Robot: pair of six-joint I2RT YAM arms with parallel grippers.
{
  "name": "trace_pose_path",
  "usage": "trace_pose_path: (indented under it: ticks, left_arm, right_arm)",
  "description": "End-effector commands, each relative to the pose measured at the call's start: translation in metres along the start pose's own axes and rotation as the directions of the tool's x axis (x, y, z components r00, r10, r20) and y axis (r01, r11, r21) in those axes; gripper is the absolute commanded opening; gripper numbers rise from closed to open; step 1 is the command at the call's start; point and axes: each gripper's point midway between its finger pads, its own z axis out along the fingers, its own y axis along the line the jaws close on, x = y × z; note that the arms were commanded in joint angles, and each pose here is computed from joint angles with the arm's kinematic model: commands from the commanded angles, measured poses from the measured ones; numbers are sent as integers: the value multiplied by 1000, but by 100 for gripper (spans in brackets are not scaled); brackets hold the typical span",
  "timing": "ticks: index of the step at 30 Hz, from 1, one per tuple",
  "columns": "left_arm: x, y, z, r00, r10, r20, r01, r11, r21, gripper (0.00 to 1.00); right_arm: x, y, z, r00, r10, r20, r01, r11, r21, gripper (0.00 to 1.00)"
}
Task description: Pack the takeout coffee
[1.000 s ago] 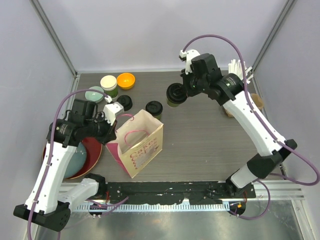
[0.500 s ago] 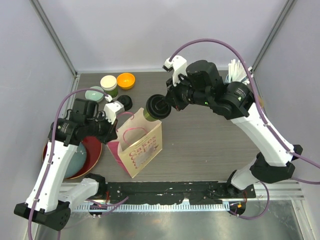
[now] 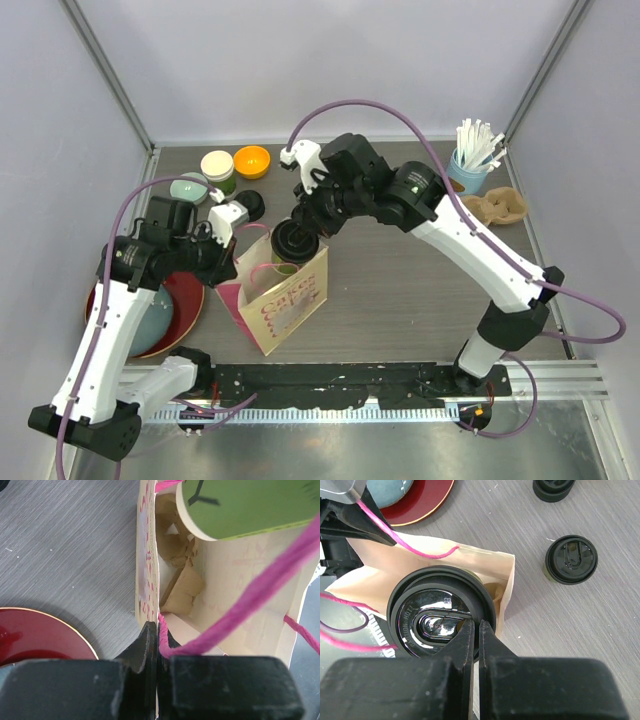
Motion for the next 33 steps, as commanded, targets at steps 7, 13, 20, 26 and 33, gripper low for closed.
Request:
trace_pose_path:
  ticks: [7,13,20,26,33]
  left_arm:
    - [-23,-2,-4,997,-10,82,9,1000,9,0]
    - [-21,10,0,998,-32,61,35,998,-56,0]
    - [-17,22,2,998,-52,46,57,992,-116,0]
    - [-21,14,3,997,-48,62,52,996,-68,0]
    - [-19,-4,2,998,-24,64,22,999,31,0]
  right_arm:
    - [31,5,60,973,-177,-148,168,983,-67,1]
    - [52,5,79,948,-256,-190,242,966,-92,1]
    - [86,4,93,924,-309,-224,284,949,-139,1]
    - [113,0,122,921,-246,-303,219,968,-122,1]
    - [138,-17,147,901,-162,-403,165,986,-29,1]
